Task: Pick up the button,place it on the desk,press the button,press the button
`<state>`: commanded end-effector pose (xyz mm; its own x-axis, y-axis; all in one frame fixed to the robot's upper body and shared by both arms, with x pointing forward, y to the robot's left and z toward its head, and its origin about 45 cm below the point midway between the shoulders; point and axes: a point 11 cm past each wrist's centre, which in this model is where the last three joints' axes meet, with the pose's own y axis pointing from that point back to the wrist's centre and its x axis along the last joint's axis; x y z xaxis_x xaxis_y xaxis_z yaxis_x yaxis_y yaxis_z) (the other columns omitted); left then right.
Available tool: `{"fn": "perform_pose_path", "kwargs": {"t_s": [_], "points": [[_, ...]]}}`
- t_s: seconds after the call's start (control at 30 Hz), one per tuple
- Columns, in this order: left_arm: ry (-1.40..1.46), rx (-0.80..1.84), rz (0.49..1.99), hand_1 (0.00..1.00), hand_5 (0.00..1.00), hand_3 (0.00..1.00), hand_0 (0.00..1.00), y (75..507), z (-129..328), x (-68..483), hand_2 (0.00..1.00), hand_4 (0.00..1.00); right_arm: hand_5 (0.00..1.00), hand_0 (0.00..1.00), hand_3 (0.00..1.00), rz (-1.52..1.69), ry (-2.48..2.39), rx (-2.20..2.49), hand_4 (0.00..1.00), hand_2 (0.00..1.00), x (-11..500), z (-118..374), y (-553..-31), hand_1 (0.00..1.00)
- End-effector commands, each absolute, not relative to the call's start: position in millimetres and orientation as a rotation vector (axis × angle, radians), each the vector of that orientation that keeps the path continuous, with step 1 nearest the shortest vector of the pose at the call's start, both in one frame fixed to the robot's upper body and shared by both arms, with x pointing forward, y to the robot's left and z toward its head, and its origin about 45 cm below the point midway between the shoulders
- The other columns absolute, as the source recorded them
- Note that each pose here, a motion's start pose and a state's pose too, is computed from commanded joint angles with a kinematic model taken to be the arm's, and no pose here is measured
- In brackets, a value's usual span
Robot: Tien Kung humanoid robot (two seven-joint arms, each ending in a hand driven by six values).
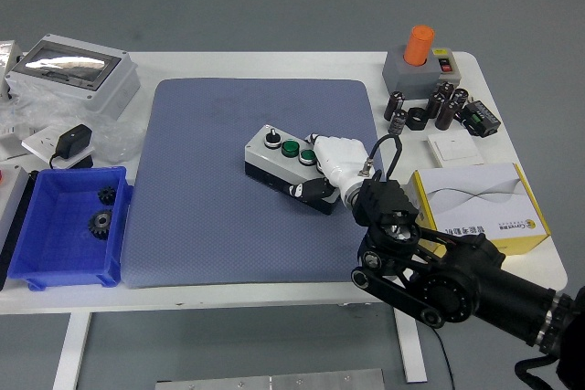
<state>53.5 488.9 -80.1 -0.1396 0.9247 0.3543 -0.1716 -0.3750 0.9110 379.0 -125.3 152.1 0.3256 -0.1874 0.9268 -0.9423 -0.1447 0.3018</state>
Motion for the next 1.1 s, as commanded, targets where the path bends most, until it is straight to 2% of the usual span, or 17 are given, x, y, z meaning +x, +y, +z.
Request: {"fn": "perform_pose_path", "kwargs": {"t_s": [0.33,0.6,0.77,1.1], "points": [[0.928,1.269,1.651,0.723,0.605,0.792,0.738,488.5,-80.5,52.8,0.689,0.871,0.008,0.039,0.357,0.978,-1.102,1.644,0.383,0.296,378.3,161.1,-121.1,0.212],[0.932,1.276,1.656,0.724,0.604,0.792,0.739,488.4,-80.7,51.7,0.69,0.868,0.002,0.04,0.352,1.082,-1.207,1.794,0.388,0.3,386.6,208.2,-130.6,0.217],[0.932,1.279,1.656,0.724,0.607,0.792,0.739,487.7,-80.8,52.8,0.689,0.87,0.002,0.043,0.359,1.238,-1.092,1.934,0.401,0.311,371.9,225.9,-114.8,0.223],[0.928,1.268,1.649,0.725,0.61,0.792,0.739,483.5,-82.0,58.4,0.689,0.869,0.002,0.079,0.351,1.372,-0.844,2.021,0.403,0.309,350.2,198.0,-85.1,0.24]]}}
